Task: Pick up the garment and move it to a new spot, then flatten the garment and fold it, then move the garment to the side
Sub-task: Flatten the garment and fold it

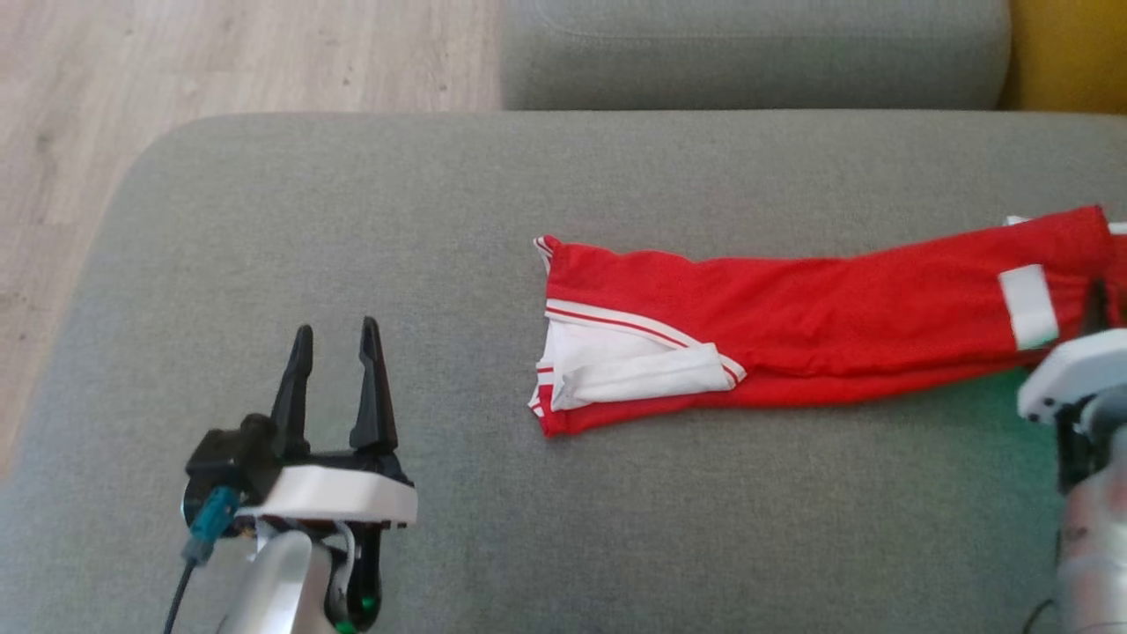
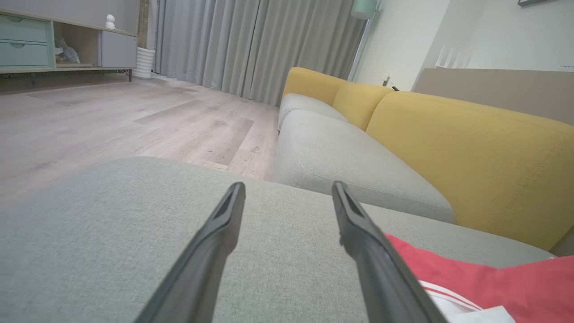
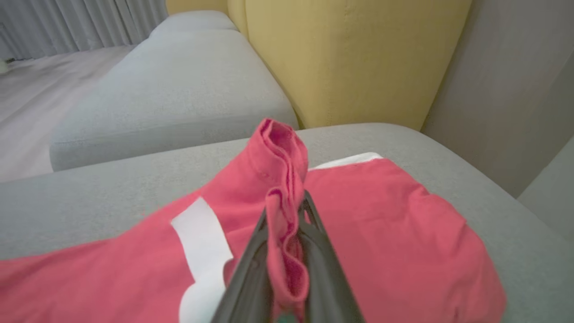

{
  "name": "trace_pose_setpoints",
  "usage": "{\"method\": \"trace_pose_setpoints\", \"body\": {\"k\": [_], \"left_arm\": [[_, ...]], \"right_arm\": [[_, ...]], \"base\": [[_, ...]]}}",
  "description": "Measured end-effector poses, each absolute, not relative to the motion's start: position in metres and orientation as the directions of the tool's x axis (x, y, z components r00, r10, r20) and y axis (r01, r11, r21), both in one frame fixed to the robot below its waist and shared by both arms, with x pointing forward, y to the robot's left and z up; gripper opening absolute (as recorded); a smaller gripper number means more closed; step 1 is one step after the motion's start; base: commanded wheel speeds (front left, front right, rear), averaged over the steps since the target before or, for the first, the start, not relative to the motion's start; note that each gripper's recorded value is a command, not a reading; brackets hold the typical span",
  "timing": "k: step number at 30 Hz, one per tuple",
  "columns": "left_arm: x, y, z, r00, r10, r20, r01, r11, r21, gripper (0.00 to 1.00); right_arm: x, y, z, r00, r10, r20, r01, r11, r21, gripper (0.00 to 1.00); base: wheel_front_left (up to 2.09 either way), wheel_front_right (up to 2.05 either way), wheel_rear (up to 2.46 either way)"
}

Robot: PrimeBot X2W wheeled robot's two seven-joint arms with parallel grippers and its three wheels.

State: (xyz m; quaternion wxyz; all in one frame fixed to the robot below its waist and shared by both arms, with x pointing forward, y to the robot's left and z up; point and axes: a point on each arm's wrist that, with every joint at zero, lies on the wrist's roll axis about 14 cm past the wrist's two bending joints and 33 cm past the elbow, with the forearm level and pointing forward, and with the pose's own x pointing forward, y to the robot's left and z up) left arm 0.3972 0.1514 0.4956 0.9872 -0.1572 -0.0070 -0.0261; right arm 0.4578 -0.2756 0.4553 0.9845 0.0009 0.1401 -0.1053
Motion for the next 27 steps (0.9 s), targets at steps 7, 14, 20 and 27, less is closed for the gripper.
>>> {"method": "trace_pose_setpoints", "body": {"k": [7,14,20,27], "left_arm": [[0.384,0.167,0.504,0.999,-0.002,0.044,0.015,0.952,-0.306,1.0],[0.36,0.193,0.503,0.996,0.08,0.043,-0.063,0.951,-0.303,1.0],[0.343,0.213,0.505,0.989,0.141,0.049,-0.12,0.947,-0.299,1.0],[0.333,0.221,0.497,0.985,0.169,0.021,-0.155,0.941,-0.302,1.0]], "right_arm": [[0.479,-0.191,0.485,0.982,-0.008,-0.187,0.014,0.999,0.03,0.0],[0.478,-0.063,0.51,0.932,0.341,-0.119,-0.329,0.938,0.111,0.0],[0.452,0.011,0.5,0.835,0.533,-0.138,-0.511,0.843,0.167,0.0],[0.435,0.05,0.457,0.744,0.621,-0.247,-0.597,0.784,0.173,0.0]], "base": [[0.0,0.0,0.0],[0.0,0.0,0.0],[0.0,0.0,0.0],[0.0,0.0,0.0]]}}
